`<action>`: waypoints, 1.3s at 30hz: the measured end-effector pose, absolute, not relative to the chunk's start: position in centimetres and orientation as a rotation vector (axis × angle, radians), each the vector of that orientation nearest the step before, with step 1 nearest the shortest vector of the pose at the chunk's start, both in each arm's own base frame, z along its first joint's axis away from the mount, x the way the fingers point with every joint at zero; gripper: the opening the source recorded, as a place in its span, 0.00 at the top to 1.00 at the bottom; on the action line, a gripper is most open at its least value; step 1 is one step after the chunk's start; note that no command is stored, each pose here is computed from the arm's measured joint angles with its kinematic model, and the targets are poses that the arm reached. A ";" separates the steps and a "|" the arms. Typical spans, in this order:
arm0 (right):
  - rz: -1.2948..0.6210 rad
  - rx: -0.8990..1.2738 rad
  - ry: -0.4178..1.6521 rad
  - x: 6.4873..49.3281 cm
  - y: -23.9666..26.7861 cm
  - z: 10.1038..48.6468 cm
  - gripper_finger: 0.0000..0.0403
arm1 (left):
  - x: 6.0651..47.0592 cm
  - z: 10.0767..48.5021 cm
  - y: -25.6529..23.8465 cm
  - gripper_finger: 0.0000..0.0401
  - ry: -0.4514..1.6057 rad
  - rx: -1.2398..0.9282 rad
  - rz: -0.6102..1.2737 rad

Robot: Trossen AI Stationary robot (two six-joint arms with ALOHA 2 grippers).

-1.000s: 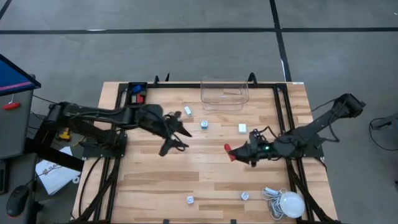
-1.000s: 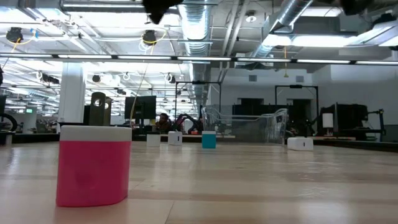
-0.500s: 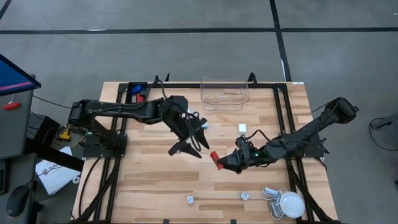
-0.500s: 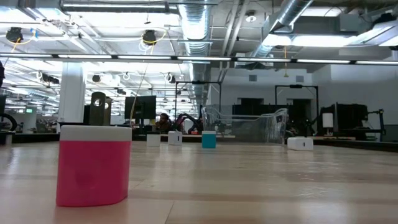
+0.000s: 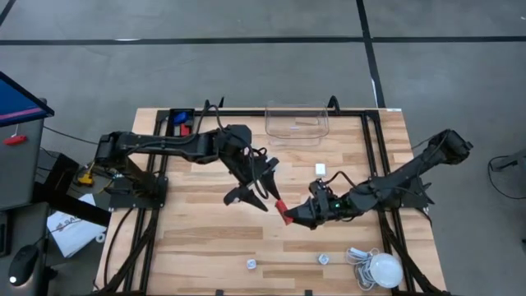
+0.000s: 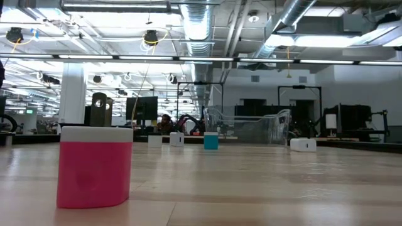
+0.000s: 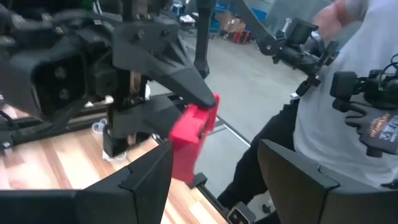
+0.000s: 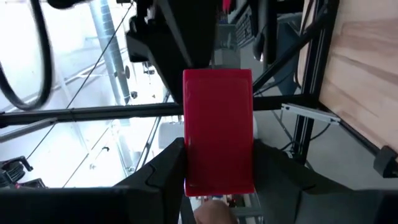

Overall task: Pick & Place Office items
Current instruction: Put the red digital clock into the black basket

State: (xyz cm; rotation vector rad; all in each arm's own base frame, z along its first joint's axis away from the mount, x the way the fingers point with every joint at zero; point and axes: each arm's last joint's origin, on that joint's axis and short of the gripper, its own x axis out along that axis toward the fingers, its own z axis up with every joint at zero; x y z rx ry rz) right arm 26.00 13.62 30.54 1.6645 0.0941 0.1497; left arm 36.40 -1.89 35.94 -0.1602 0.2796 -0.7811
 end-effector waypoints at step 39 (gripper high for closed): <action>0.162 1.602 0.046 28.2 11.3 31.4 0.63 | 36.5 36.2 -1.0 0.86 0.238 -0.130 -0.787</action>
